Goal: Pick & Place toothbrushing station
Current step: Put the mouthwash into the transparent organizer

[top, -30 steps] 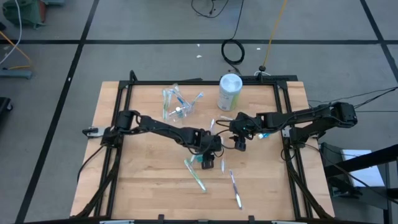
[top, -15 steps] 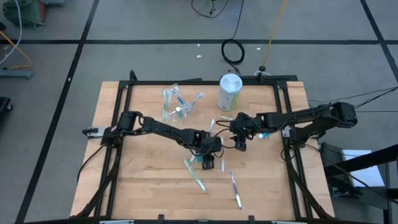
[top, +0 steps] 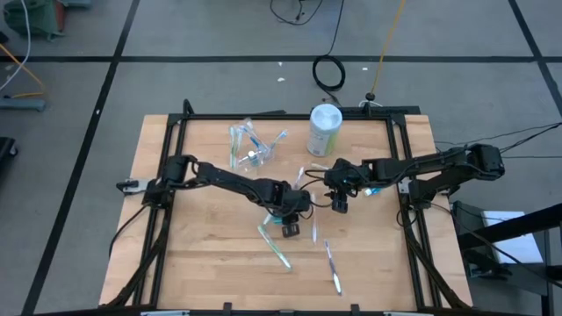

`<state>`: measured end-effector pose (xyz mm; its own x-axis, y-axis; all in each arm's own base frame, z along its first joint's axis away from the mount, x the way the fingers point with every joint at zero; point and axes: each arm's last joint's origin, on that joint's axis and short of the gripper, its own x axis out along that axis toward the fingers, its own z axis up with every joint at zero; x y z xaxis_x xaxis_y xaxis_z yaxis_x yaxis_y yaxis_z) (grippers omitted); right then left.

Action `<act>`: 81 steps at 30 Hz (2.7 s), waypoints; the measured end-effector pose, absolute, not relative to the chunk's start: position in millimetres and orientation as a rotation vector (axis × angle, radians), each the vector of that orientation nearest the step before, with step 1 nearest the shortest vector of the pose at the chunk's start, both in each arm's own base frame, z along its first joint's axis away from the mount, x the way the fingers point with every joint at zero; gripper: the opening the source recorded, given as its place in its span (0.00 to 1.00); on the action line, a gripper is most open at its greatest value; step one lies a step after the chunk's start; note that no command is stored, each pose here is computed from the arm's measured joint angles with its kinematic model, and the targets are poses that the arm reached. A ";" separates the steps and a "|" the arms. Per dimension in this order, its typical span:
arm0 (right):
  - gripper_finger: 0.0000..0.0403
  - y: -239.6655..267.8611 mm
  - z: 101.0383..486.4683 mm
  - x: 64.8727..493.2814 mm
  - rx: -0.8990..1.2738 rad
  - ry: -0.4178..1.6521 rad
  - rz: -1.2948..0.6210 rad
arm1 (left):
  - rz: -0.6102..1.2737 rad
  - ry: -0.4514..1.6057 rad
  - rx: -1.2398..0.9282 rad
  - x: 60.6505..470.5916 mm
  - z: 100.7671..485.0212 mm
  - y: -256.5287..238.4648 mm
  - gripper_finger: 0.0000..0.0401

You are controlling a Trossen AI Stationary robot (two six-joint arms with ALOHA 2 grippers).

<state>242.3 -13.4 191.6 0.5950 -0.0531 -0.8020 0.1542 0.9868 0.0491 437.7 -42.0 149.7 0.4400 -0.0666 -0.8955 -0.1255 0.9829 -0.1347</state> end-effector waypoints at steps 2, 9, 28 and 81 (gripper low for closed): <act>0.42 -13.4 191.5 242.3 0.118 0.927 -0.121 | 0.034 1.095 -0.193 434.0 165.5 -41.6 0.22; 0.42 -13.4 191.5 242.2 0.117 0.928 -0.121 | 0.018 0.935 -0.175 407.6 248.8 -38.9 0.21; 0.42 -13.4 191.4 242.1 0.121 0.928 -0.124 | 0.482 0.488 0.122 281.0 401.6 -3.2 0.21; 0.42 -14.0 201.7 253.8 0.017 0.772 -0.075 | 0.885 -0.039 0.024 242.8 157.1 87.7 0.21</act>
